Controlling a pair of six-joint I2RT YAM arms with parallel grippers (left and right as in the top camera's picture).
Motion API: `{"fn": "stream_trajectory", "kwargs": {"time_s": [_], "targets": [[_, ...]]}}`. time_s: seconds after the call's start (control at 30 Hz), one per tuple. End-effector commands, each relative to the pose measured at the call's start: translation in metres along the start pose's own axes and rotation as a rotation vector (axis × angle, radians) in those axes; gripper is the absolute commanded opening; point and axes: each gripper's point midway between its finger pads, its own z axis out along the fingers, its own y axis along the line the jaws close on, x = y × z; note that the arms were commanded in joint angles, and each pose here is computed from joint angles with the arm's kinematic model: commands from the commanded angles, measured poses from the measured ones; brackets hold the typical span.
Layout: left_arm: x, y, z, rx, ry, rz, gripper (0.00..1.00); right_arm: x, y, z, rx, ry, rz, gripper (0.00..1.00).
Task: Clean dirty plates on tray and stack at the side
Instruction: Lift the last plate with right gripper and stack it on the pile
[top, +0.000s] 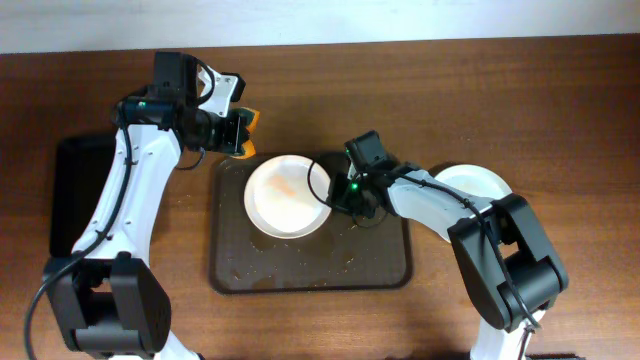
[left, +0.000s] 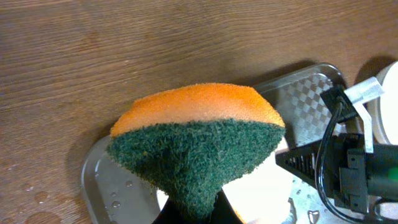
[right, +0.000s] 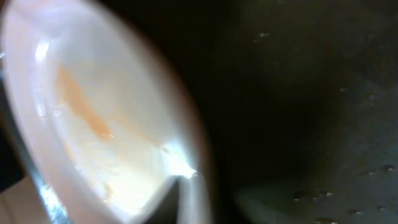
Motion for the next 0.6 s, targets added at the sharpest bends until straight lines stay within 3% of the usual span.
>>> {"fn": "stream_trajectory", "kwargs": {"time_s": [0.0, 0.1, 0.2, 0.4, 0.57], "targets": [[0.012, 0.009, 0.008, -0.032, 0.039, -0.01, 0.0, 0.012, -0.007, 0.008, 0.021, 0.036, -0.004, 0.04], [0.014, 0.009, 0.008, -0.031, 0.049, -0.014, 0.0, 0.011, 0.004, -0.019, 0.008, 0.018, -0.1, 0.04], [0.014, 0.009, 0.008, -0.031, 0.048, -0.014, 0.02, 0.006, -0.001, -0.08, 0.181, -0.14, -0.206, 0.04], [0.014, 0.011, 0.008, -0.042, 0.05, -0.013, 0.0, 0.007, -0.016, -0.202, 0.78, -0.646, -0.46, 0.04], [0.015, 0.011, 0.008, -0.042, 0.05, -0.014, 0.0, 0.034, 0.047, -0.254, 0.991, -1.07, -0.741, 0.04]]}}
